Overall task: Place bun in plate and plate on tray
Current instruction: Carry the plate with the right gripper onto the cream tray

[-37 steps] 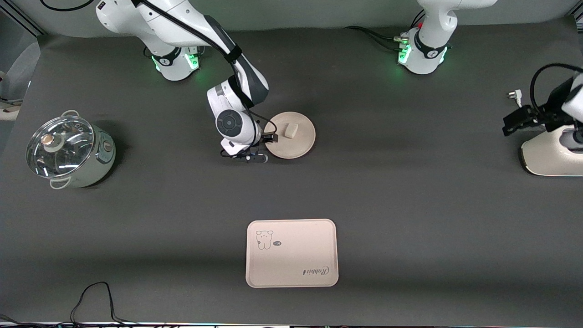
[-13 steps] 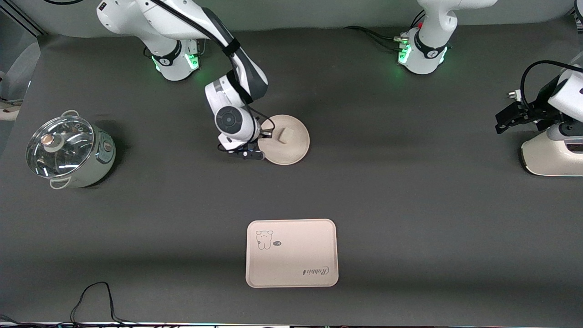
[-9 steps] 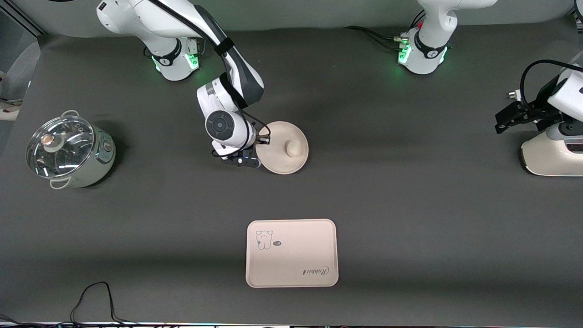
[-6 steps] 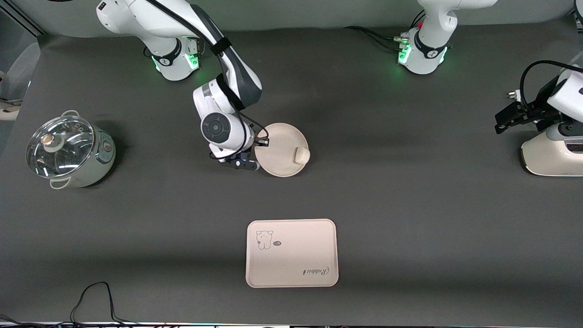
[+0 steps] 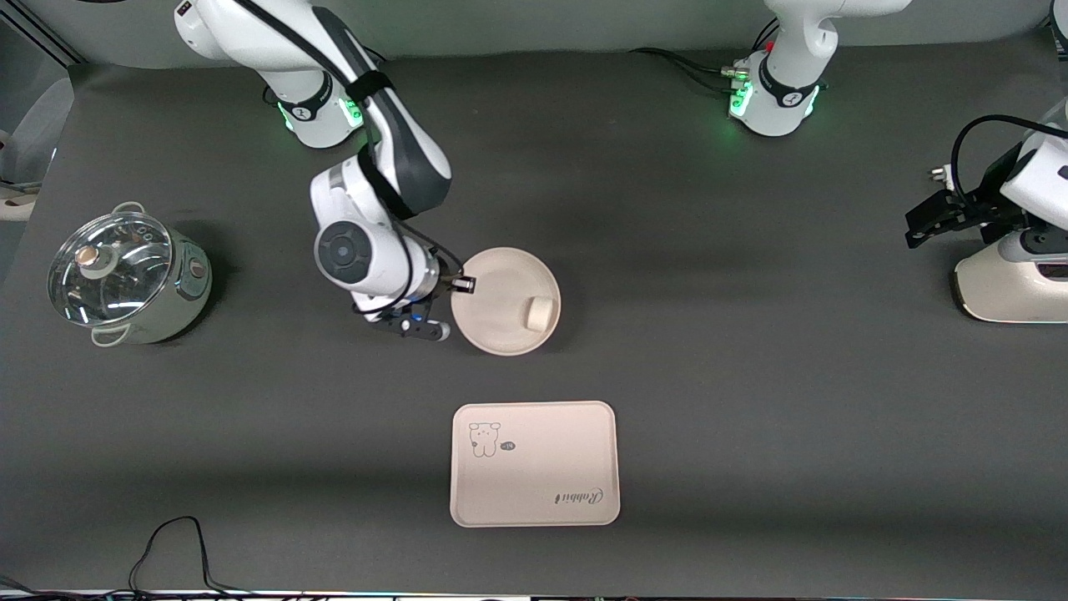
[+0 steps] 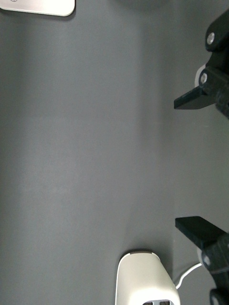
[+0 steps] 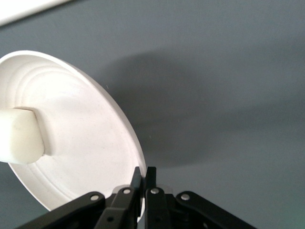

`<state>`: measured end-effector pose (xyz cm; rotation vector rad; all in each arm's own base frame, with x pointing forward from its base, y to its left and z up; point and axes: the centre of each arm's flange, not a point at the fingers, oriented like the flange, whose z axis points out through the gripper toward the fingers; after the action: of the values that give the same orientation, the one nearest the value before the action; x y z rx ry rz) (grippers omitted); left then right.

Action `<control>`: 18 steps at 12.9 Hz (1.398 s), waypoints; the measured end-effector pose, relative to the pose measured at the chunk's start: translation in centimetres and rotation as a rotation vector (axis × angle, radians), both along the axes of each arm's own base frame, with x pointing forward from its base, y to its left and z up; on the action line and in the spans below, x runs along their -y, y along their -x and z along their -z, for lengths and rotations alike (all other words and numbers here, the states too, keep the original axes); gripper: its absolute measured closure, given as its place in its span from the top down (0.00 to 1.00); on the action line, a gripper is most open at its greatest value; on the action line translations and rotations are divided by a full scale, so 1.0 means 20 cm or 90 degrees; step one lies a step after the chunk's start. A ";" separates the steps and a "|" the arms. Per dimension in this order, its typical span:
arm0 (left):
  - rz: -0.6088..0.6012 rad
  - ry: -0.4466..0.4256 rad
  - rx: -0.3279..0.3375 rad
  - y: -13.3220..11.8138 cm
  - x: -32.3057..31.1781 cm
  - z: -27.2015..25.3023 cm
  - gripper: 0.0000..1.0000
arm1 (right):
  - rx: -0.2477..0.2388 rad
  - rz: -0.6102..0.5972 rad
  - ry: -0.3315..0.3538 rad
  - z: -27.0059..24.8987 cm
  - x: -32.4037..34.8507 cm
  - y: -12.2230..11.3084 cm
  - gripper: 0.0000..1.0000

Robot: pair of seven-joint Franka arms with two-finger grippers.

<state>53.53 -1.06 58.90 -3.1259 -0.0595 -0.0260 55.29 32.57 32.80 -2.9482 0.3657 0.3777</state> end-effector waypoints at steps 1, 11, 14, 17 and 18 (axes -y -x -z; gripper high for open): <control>0.000 0.000 0.001 0.00 0.00 0.00 1.00 | 0.013 0.005 -0.007 -0.04 0.03 -0.06 0.04; 0.006 0.000 0.014 -0.01 0.02 -0.05 1.00 | 0.163 0.154 -0.122 0.42 0.00 -0.76 0.04; 0.010 0.000 0.018 -0.01 0.03 -0.07 1.00 | 0.178 0.157 -0.120 0.61 -0.04 -0.79 0.04; 0.012 0.000 0.021 -0.01 0.04 -0.08 1.00 | 0.196 0.168 -0.133 0.65 -0.07 -0.80 0.04; 0.012 0.000 0.023 -0.01 0.04 -0.09 1.00 | 0.195 0.172 -0.136 0.65 -0.07 -0.80 0.04</control>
<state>53.72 -1.95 60.62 -3.1263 -0.0299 -0.0819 71.23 33.93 19.72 -2.6423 0.6271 -0.0656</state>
